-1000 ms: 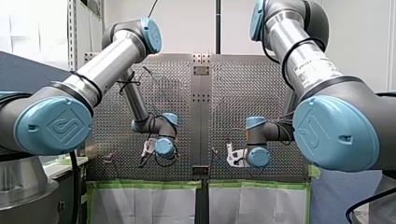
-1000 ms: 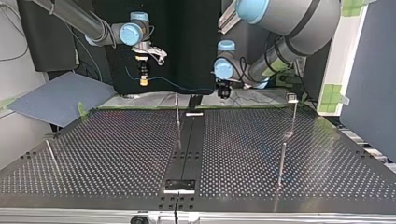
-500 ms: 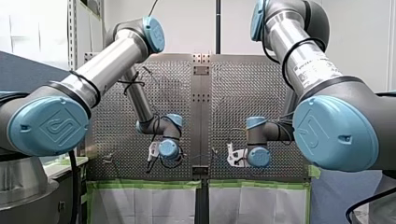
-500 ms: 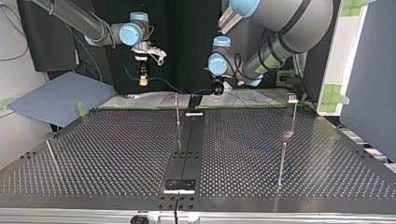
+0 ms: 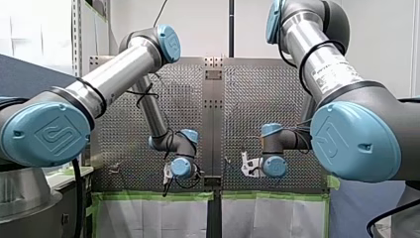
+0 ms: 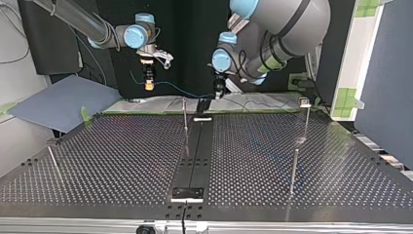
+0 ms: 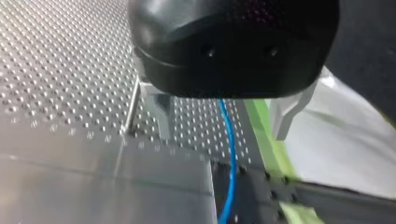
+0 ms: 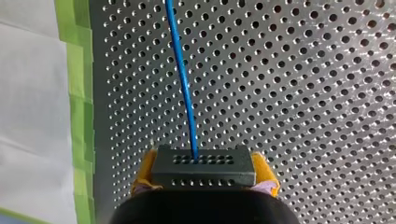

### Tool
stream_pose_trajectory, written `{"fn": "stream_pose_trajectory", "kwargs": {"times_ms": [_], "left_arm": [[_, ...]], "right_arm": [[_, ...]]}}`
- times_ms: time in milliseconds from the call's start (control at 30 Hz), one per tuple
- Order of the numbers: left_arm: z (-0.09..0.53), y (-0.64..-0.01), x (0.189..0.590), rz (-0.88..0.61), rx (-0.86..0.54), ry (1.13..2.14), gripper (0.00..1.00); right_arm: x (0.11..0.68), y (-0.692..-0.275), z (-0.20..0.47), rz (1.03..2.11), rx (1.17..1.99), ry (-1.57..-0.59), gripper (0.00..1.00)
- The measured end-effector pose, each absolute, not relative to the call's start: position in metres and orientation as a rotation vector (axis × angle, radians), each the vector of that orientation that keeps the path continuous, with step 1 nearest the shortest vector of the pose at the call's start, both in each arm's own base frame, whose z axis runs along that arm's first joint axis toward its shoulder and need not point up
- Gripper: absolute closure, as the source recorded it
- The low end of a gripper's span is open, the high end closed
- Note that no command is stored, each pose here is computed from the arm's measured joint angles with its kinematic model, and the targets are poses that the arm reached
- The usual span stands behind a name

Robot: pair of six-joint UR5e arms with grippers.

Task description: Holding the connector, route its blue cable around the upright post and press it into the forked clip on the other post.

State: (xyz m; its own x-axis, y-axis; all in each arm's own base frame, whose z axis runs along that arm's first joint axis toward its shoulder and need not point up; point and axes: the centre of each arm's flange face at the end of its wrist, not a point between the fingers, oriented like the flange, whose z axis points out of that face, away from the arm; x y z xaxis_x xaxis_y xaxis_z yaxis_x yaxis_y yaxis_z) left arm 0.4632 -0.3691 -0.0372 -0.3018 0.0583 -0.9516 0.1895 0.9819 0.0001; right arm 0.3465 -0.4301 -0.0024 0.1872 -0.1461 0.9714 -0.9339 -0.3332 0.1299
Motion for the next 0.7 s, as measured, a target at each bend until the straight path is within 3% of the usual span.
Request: {"fn": "stream_pose_trajectory", "kwargs": {"times_ms": [400, 700], "left_arm": [[-0.036, -0.394, 0.451, -0.307, 0.157, 1.869, 0.00], [-0.035, -0.402, 0.445, -0.355, 0.067, 1.853, 0.00]], "right_arm": [[0.353, -0.431, -0.001, 1.274, 1.688, -1.015, 1.00], [0.357, -0.433, 0.000, 1.327, 1.728, -1.019, 1.00]]}}
